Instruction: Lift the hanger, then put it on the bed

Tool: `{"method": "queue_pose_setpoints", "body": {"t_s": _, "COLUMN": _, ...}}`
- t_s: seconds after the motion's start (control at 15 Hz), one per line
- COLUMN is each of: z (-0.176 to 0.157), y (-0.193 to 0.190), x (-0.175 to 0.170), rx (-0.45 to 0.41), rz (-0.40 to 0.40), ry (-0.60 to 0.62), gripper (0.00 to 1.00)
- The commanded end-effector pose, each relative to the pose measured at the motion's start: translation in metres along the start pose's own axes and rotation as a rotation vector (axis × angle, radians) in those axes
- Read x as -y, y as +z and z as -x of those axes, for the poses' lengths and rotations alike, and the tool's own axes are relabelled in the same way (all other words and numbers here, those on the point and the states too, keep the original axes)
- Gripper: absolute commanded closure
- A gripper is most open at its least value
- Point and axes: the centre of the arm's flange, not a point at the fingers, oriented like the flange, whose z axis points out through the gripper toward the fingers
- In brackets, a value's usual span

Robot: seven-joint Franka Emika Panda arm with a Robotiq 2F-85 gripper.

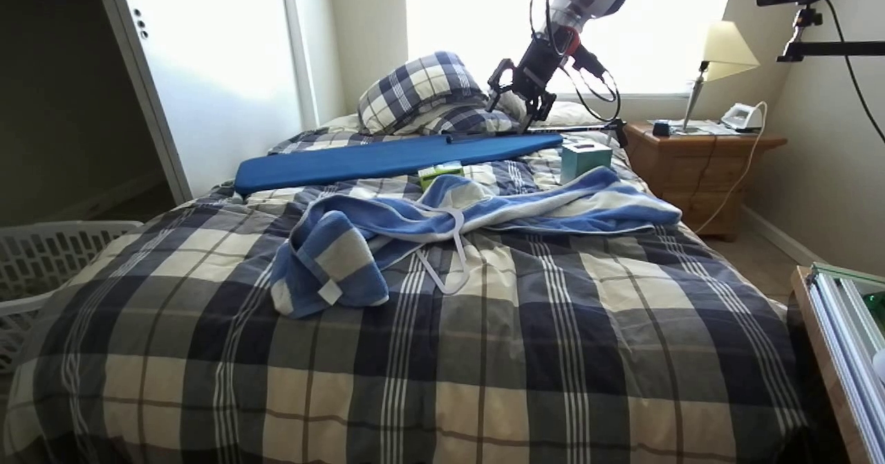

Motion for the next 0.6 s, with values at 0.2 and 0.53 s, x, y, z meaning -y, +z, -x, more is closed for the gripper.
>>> {"method": "queue_pose_setpoints", "body": {"t_s": 0.2, "z": -0.055, "y": 0.065, "x": -0.059, "rx": 0.047, "rz": -0.059, "ry": 0.016, "gripper": 0.00}}
{"method": "queue_pose_setpoints", "body": {"t_s": 0.53, "z": -0.090, "y": 0.108, "x": -0.089, "rx": 0.048, "rz": -0.148, "ry": 0.001, "gripper": 0.00}}
